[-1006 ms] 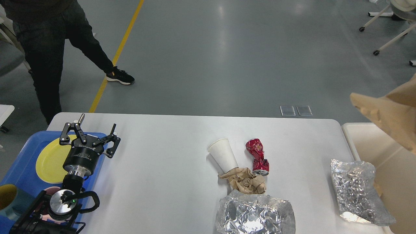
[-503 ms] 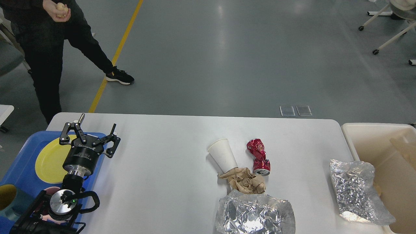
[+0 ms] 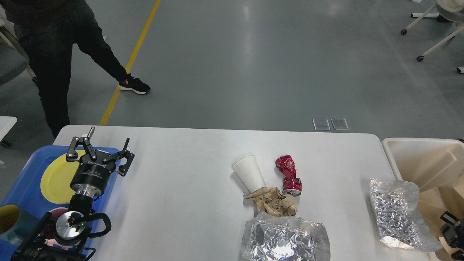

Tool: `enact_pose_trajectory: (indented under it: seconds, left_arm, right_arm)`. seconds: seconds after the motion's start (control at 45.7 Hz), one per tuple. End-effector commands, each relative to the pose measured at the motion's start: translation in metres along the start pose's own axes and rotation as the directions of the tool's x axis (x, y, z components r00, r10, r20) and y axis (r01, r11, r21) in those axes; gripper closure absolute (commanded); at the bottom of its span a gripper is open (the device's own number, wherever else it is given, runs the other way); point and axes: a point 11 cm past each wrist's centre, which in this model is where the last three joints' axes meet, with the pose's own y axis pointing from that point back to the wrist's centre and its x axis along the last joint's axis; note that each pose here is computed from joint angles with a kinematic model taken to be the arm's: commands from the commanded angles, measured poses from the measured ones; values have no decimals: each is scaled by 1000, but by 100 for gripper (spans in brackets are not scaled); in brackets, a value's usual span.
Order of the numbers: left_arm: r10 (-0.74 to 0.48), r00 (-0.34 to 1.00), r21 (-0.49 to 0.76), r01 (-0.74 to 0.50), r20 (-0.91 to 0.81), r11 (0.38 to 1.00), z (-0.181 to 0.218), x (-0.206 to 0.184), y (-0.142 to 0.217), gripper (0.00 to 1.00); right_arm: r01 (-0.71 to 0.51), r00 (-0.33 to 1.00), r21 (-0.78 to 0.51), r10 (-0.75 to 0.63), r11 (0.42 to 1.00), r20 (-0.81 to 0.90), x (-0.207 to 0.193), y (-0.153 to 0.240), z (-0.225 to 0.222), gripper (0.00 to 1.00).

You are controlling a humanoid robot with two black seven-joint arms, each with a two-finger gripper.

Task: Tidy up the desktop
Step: 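Bring the right gripper back up over the table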

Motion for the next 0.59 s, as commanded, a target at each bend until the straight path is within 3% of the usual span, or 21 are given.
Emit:
enact_pose_trajectory:
  seconds: [0.0,0.044,0.066,0.197,0.569]
  left_arm:
    - [0,1000,0,0,1,1000,1,0,0,3]
    - [0,1000,0,0,1,1000,1,0,0,3]
    - [0,1000,-2,0,0,1000,0,0,0,3]
    - [0,1000,0,0,0,1000,0,0,0,3]
    - [0,1000,0,0,0,1000,0,0,0,3]
  right_arm:
    - [4,1000,-3,-4,1000,-1,-3,0,0,100]
    - [5,1000,-1,-5,1000,-3,-3,0,-1,100]
    - [4,1000,0,-4,1000,-1,-3,0,-1,89]
    - [-44,999,7,44,999,5,-3,1,-4,3]
    - [-34,999,-2,34,999,0,-8,0,0,0]
